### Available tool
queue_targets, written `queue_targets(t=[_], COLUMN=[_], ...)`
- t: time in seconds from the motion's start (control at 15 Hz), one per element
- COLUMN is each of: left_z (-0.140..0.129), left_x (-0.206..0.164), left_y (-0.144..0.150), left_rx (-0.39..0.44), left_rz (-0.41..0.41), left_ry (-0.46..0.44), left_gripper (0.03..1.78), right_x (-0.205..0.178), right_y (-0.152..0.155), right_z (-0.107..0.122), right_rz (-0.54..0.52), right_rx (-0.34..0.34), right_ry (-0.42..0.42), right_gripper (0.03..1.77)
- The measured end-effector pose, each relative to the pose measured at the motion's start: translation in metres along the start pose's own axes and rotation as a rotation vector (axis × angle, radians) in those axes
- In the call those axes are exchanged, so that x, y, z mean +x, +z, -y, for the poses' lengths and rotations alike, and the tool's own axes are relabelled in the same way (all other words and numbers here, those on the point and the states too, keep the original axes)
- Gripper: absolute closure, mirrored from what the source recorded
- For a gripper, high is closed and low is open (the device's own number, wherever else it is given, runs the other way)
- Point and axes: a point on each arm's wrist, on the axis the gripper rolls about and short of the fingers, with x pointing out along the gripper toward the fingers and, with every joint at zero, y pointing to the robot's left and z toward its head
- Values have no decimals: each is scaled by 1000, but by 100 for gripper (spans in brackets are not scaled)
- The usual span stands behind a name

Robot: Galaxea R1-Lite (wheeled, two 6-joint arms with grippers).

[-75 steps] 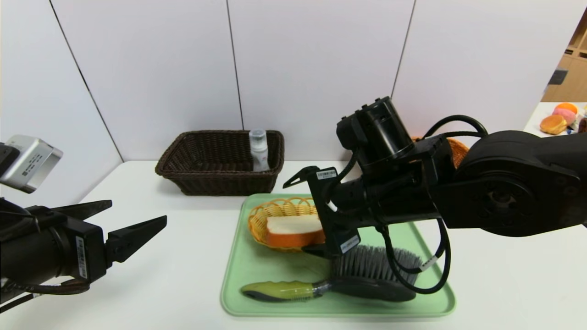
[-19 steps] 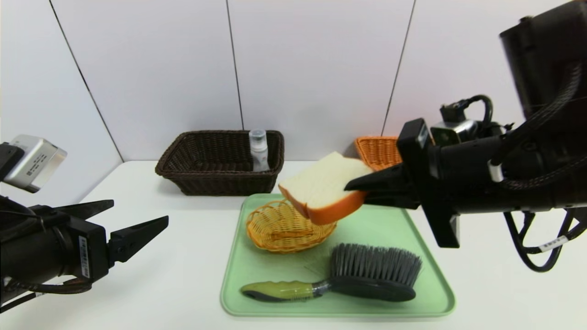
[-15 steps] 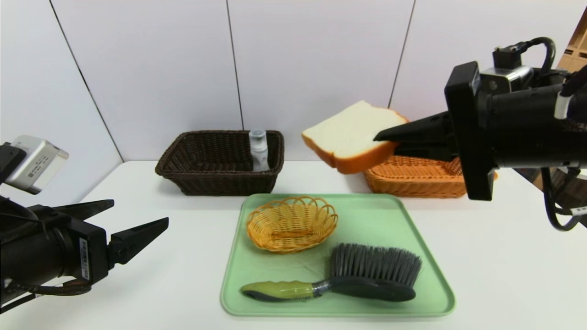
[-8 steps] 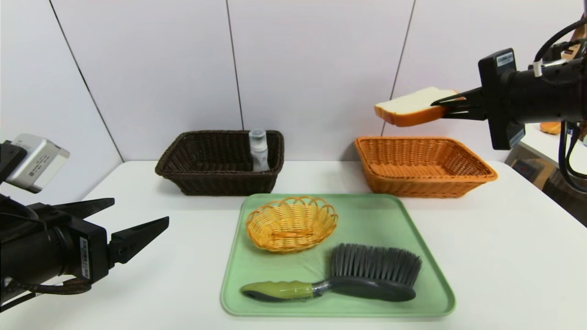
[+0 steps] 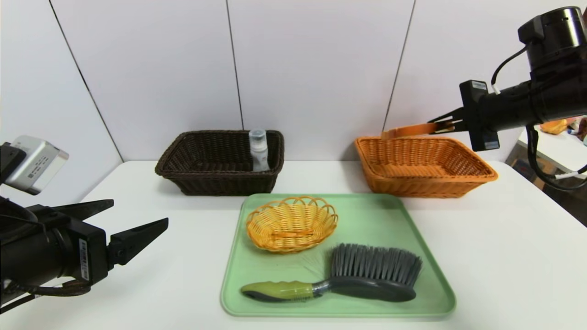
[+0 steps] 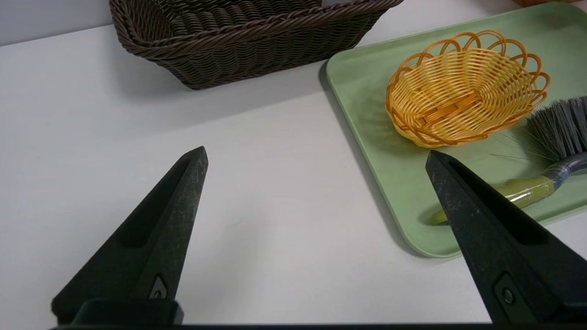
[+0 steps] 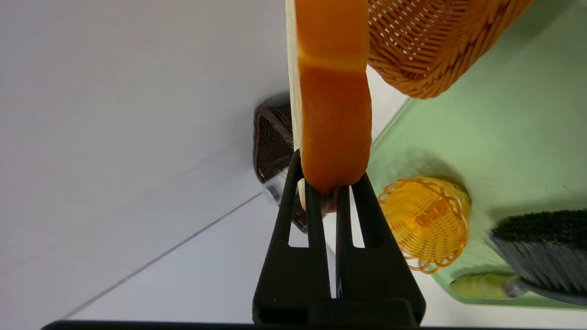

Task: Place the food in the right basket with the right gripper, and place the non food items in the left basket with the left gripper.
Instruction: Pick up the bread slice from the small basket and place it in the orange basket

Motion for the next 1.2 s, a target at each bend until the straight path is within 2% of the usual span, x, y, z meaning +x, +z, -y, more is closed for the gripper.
queue_targets(t=[0.13,0.33,0.53,0.8,1.2], left_z=[0,0,0,0,0], left_x=[0,0,0,0,0], left_y=[-1,-2,-2,-2,-5], left_rx=[0,1,1,1,1], left_rz=[-4,-5,-5,-7,-15], left_ry=[0,0,0,0,1], left_gripper=[12,12,12,12,12], right_x=[10,26,38,50,58], right_y=[14,32,48,58,63], right_z=[-1,8,15,22,21], right_rz=[0,11,12,15,12], right_rx=[36,95,138,161,165], right_ry=[-13,-82,-113,-141,-139], right_gripper=[169,169,169,169,169])
